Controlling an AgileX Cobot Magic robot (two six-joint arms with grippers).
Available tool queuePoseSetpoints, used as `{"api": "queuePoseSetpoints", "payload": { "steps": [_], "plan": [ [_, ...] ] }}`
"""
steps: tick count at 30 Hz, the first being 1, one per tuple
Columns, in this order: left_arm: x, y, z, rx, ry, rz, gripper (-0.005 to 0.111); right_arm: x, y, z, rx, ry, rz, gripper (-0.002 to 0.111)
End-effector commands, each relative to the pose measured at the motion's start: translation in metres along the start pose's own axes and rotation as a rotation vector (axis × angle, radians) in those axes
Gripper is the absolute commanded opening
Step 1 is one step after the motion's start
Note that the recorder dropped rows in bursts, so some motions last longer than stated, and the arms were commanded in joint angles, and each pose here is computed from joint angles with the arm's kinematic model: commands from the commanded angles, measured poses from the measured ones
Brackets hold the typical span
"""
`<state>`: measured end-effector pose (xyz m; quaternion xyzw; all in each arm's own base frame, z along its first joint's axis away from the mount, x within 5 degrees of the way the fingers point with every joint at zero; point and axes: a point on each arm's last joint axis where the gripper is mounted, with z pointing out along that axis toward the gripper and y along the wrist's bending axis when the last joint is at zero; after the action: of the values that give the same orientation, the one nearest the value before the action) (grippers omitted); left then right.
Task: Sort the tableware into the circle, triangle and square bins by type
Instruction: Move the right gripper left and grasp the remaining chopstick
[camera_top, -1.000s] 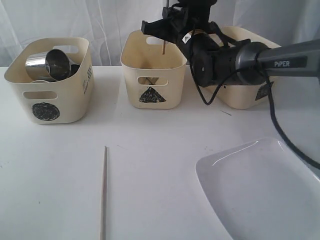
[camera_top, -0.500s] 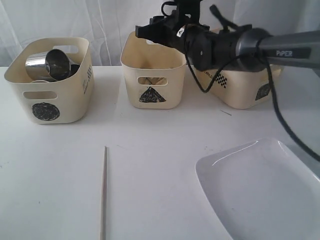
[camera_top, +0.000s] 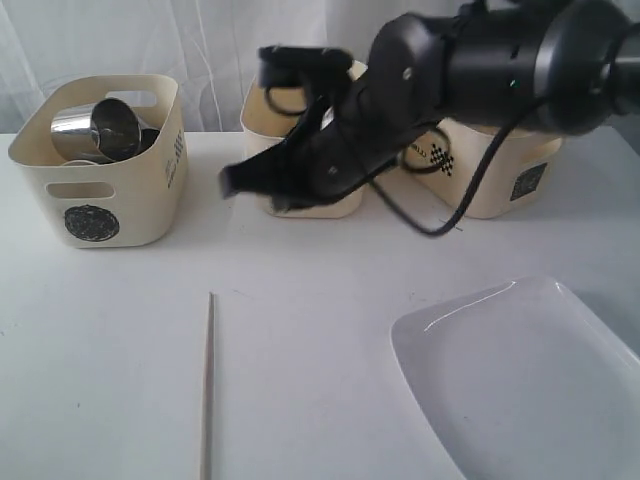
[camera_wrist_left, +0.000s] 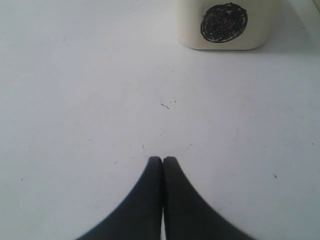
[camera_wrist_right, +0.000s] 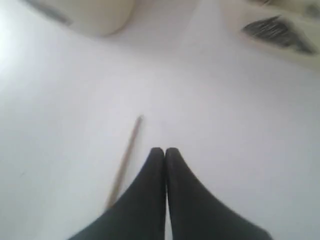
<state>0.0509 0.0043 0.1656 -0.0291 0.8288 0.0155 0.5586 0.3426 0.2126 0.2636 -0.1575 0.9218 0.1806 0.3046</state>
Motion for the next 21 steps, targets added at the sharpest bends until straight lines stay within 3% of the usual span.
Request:
{"api": "queuePoseSetpoints", "payload": {
  "steps": [1,5,8,11,16,18,21],
  "plan": [
    [0.001,-0.001,0.0,0.011,-0.005,-0.006,0.0,0.043,0.075,0.017,-0.124,0.074,-0.111,0.0],
    [0.001,-0.001,0.0,0.011,-0.005,-0.006,0.0,0.078,0.105,0.055,-0.122,0.153,-0.277,0.0],
    [0.001,-0.001,0.0,0.011,-0.005,-0.006,0.0,0.095,0.092,0.076,-0.041,0.329,-0.249,0.0],
    [0.001,-0.001,0.0,0.011,-0.005,-0.006,0.0,0.085,0.086,0.078,0.025,0.353,-0.295,0.0],
    [0.001,-0.001,0.0,0.011,-0.005,-0.006,0.0,0.061,0.097,0.067,0.008,0.303,-0.299,0.0],
    [0.001,-0.001,0.0,0.011,-0.005,-0.006,0.0,0.067,0.094,0.07,0.025,0.359,-0.304,0.008],
    [0.001,-0.001,0.0,0.011,-0.005,-0.006,0.0,0.08,0.091,0.08,0.04,0.458,-0.283,0.028]
  ]
}}
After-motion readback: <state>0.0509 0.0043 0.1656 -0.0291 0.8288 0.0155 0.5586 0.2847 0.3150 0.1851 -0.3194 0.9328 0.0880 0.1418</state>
